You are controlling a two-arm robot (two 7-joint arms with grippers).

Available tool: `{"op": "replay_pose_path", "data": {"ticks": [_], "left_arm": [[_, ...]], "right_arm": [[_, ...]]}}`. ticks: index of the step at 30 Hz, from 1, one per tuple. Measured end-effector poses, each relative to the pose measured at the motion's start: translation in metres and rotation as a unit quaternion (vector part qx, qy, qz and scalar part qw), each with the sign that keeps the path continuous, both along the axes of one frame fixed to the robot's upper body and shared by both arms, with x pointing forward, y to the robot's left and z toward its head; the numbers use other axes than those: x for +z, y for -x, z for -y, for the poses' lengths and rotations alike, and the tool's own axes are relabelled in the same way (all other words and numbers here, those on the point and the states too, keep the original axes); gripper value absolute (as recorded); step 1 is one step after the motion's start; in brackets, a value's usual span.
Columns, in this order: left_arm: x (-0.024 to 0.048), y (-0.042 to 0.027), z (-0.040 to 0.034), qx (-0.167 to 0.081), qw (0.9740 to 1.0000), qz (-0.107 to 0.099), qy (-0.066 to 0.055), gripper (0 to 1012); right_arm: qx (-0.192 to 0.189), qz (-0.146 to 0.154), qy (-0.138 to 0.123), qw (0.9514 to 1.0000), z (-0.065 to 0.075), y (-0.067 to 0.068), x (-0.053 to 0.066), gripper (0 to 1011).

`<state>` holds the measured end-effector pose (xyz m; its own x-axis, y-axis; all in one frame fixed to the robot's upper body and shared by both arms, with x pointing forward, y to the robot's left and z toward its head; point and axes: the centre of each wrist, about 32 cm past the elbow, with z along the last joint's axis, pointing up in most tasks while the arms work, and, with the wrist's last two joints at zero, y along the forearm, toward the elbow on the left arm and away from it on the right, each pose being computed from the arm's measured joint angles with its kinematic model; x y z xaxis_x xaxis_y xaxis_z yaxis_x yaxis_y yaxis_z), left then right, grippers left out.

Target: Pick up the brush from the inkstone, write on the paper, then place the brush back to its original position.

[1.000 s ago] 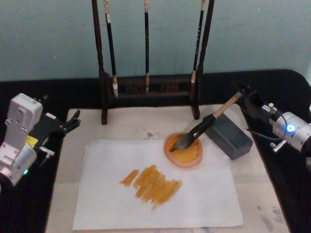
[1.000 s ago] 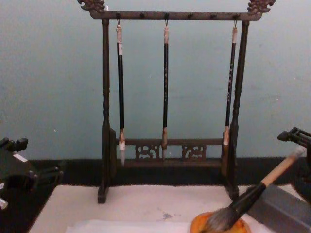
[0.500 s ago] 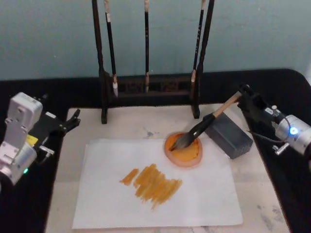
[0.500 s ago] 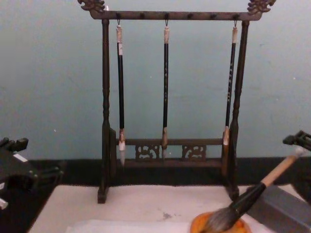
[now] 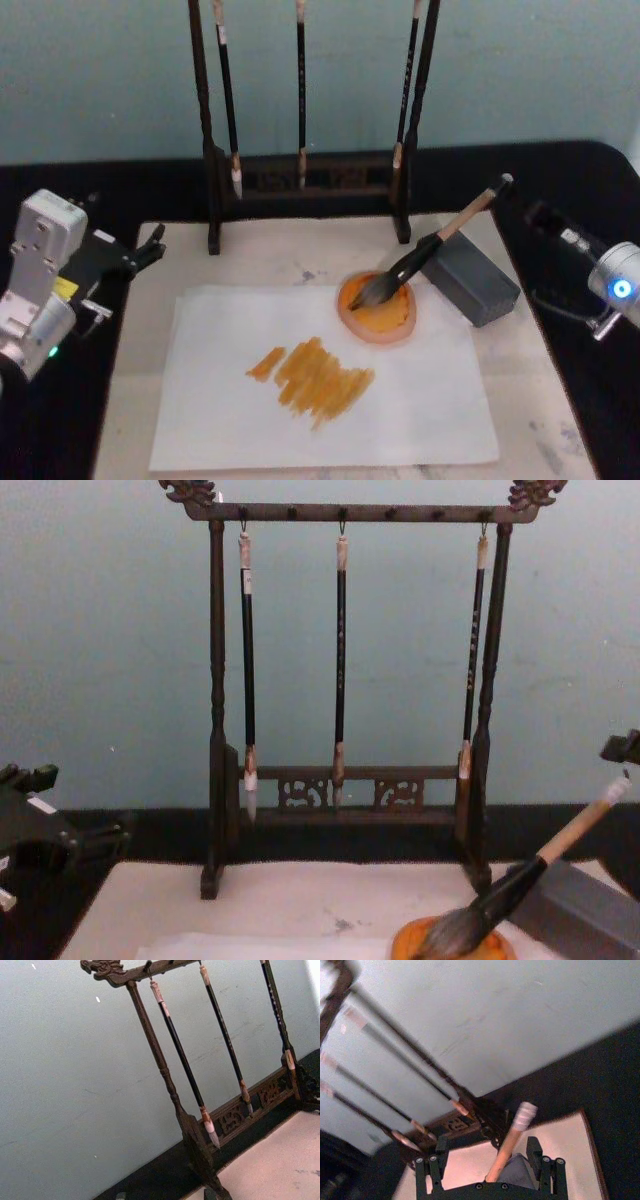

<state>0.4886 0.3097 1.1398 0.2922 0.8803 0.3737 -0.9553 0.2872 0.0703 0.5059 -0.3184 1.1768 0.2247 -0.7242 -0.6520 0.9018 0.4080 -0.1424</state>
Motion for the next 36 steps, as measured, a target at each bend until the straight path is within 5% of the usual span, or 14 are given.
{"op": "replay_pose_path", "data": {"ticks": [1, 4, 7, 11, 14, 17, 26, 36], "left_arm": [[0.0000, 0.0000, 0.0000, 0.000, 1.0000, 0.000, 0.000, 1009], [0.0000, 0.0000, 0.0000, 0.000, 1.0000, 0.000, 0.000, 1010], [0.0000, 0.0000, 0.0000, 0.000, 1.0000, 0.000, 0.000, 1010], [0.0000, 0.0000, 0.0000, 0.000, 1.0000, 0.000, 0.000, 1010], [0.0000, 0.0000, 0.0000, 0.000, 1.0000, 0.000, 0.000, 1010], [0.0000, 0.0000, 0.0000, 0.000, 1.0000, 0.000, 0.000, 1010], [0.0000, 0.0000, 0.0000, 0.000, 1.0000, 0.000, 0.000, 1010], [0.0000, 0.0000, 0.0000, 0.000, 1.0000, 0.000, 0.000, 1010]], "right_arm": [[0.003, 0.020, 0.039, 0.9990, -0.007, 0.004, 0.004, 1000], [0.007, 0.050, 0.100, 0.9937, -0.018, 0.009, 0.007, 1000], [0.016, 0.086, 0.179, 0.9799, -0.033, 0.016, 0.006, 1000], [0.024, 0.108, 0.232, 0.9663, -0.041, 0.021, 0.002, 1000], [0.029, 0.127, 0.280, 0.9512, -0.047, 0.025, -0.005, 1000], [0.028, 0.137, 0.310, 0.9403, -0.050, 0.027, -0.011, 1000], [0.028, 0.152, 0.357, 0.9214, -0.056, 0.037, -0.023, 1000], [0.032, 0.157, 0.381, 0.9104, -0.057, 0.040, -0.033, 1000]]}}
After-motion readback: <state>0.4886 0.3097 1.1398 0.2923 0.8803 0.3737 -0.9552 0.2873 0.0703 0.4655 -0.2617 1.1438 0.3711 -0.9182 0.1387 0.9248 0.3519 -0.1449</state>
